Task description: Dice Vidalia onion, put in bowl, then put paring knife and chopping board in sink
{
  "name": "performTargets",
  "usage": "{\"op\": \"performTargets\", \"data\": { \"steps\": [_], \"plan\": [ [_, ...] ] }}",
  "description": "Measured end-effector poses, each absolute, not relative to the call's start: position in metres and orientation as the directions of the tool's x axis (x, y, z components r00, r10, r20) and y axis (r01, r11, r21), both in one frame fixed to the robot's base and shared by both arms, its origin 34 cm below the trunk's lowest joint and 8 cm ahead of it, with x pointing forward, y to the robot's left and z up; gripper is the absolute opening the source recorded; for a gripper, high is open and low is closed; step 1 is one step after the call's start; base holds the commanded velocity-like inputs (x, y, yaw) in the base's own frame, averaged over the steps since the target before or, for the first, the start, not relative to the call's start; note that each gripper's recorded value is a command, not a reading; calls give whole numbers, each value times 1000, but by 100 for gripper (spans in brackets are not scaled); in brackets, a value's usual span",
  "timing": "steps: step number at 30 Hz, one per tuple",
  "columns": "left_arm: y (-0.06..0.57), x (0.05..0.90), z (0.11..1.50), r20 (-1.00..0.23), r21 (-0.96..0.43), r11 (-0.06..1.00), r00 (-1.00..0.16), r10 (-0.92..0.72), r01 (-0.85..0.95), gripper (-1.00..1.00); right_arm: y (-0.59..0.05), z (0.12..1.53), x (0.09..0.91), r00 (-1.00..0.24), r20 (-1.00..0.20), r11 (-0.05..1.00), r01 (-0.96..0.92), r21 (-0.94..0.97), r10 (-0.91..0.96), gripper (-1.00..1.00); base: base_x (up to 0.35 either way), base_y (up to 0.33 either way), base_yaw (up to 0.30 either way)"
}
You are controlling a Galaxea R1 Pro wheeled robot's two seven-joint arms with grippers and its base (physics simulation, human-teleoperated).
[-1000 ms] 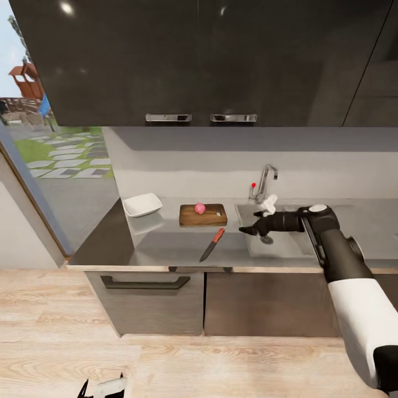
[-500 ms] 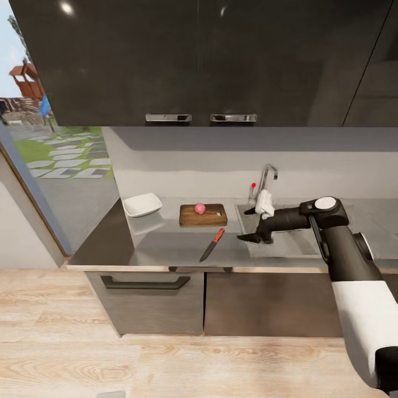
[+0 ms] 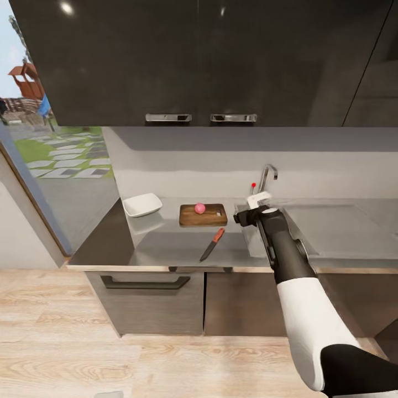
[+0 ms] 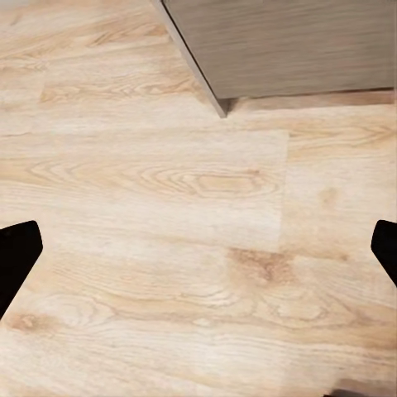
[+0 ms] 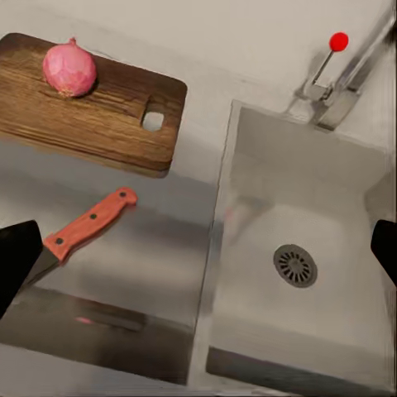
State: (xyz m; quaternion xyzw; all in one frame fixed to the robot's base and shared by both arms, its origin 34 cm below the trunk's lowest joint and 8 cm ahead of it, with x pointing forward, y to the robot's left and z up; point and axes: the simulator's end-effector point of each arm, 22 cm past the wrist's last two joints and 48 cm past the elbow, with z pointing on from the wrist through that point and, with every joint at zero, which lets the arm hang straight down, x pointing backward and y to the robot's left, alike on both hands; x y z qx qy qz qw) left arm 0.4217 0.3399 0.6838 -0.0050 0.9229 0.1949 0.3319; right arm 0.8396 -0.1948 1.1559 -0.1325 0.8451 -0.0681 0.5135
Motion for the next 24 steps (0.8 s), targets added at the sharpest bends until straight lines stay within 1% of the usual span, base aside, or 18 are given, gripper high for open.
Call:
{"op": "performTargets", "data": {
  "steps": [3,5,7,9,10,12,15,16,19,21,24],
  "plan": [
    [340,422,684,-615,356,924,-779,120,-138,100,-187,1150,841,-442,-847,956,-142,-259,-295,100,0,0,0],
    [340,421,684,-614,356,924,-780,121,-138,100,-178,1148,841,-431,-851,953,-172,-250,-301,100,0,0,0],
    [338,421,683,-613,352,926,-781,121,-134,100,-159,1143,838,-425,-851,943,-256,-214,-309,100,0,0,0],
    [334,421,682,-613,345,930,-781,120,-128,100,-137,1138,828,-419,-849,910,-385,-155,-322,100,0,0,0],
    [331,421,682,-612,340,932,-782,119,-125,100,-122,1135,817,-412,-847,869,-482,-111,-336,100,0,0,0],
    [324,422,681,-612,330,936,-782,116,-120,100,-93,1137,790,-360,-847,743,-667,-58,-390,100,0,0,0],
    [318,418,677,-597,327,938,-795,113,-112,100,-82,1140,756,-232,-843,547,-833,-86,-486,100,0,0,0],
    [317,417,676,-588,328,938,-801,113,-109,100,-81,1139,751,-212,-841,516,-852,-91,-498,100,0,0,0],
    [311,400,664,-509,338,938,-853,115,-75,100,-77,1137,721,-142,-831,364,-928,-77,-538,100,0,0,0],
    [307,393,660,-471,341,938,-874,116,-59,100,-77,1137,709,-122,-828,310,-948,-65,-547,100,0,0,0],
    [304,388,657,-445,342,939,-888,117,-48,100,-90,1142,698,-99,-821,267,-961,-67,-563,100,0,0,0]
  ]
}}
